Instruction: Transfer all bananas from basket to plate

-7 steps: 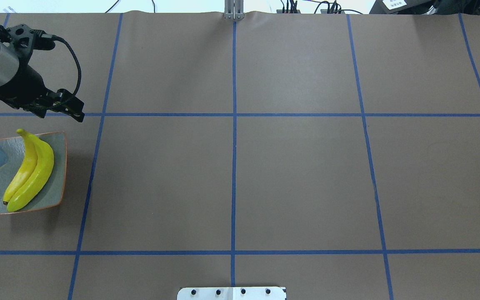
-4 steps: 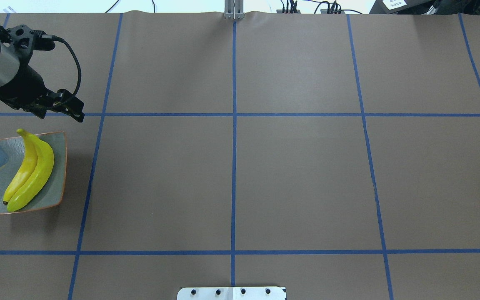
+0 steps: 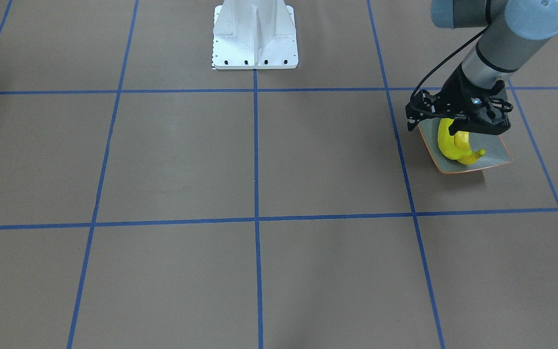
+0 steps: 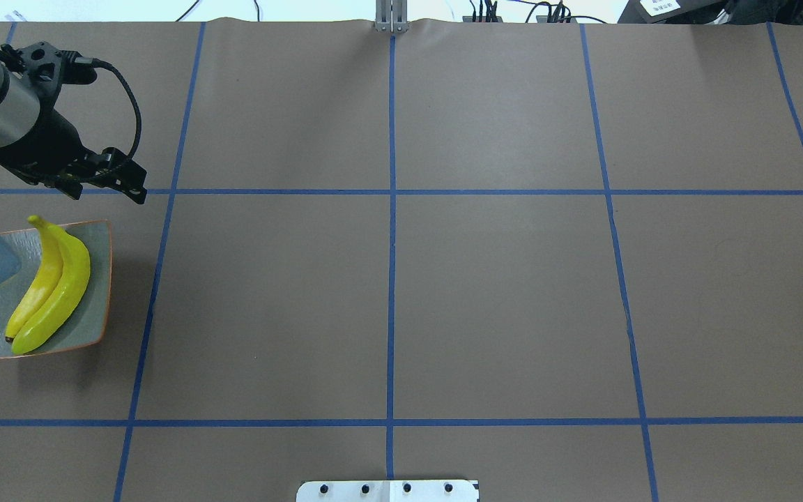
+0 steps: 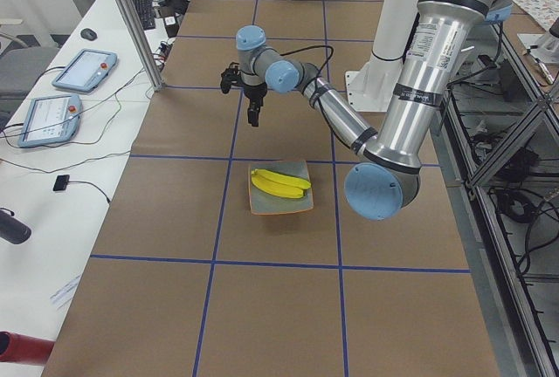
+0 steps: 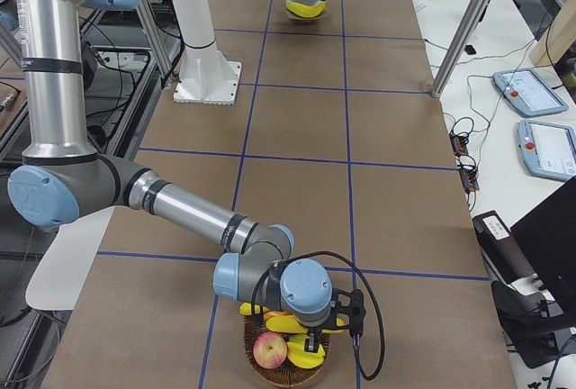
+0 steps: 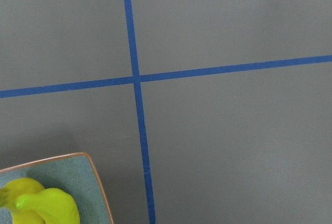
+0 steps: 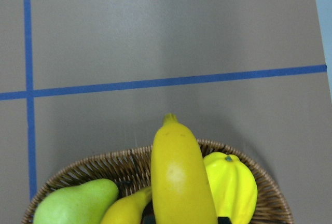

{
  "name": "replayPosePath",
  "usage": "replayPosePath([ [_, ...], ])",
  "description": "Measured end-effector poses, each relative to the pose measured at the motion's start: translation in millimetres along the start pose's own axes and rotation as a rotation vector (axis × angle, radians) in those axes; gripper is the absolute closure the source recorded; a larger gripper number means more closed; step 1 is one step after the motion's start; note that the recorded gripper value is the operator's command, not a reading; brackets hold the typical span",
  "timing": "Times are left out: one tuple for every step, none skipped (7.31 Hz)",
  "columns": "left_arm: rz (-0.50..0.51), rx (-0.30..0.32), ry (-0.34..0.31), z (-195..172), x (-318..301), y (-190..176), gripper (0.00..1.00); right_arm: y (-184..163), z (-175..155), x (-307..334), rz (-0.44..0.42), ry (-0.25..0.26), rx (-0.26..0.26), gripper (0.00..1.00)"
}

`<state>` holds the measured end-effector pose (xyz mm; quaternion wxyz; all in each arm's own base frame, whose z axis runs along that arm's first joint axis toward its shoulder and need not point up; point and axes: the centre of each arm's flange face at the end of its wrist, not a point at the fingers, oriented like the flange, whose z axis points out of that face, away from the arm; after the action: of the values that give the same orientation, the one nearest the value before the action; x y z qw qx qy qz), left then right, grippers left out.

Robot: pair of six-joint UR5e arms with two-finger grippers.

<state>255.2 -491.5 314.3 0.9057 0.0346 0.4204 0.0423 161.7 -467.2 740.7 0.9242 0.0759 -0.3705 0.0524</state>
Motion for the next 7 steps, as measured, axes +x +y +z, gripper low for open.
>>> replayPosePath([
  [0.001,0.008,0.009,0,2,-2,0.0,-15,-4,-32,-0.023,-0.009,0.011,1.0],
  [0.014,0.024,0.024,2,4,-5,0.0,-29,-6,-72,-0.027,-0.026,0.019,1.0],
  [0.035,0.043,0.044,6,6,-10,0.0,-42,-9,-121,-0.034,-0.048,0.026,1.0],
  [0.055,0.064,0.068,9,8,-14,0.0,-55,-10,-170,-0.033,-0.071,0.028,1.0],
  [0.08,0.087,0.098,11,16,-17,0.0,-71,-7,-224,-0.017,-0.097,0.021,1.0],
  [0.105,0.099,0.136,17,38,-20,0.0,-87,-2,-282,-0.003,-0.126,0.011,1.0],
  [0.117,0.094,0.175,25,72,-21,0.01,-98,-1,-341,0.016,-0.158,0.004,1.0],
])
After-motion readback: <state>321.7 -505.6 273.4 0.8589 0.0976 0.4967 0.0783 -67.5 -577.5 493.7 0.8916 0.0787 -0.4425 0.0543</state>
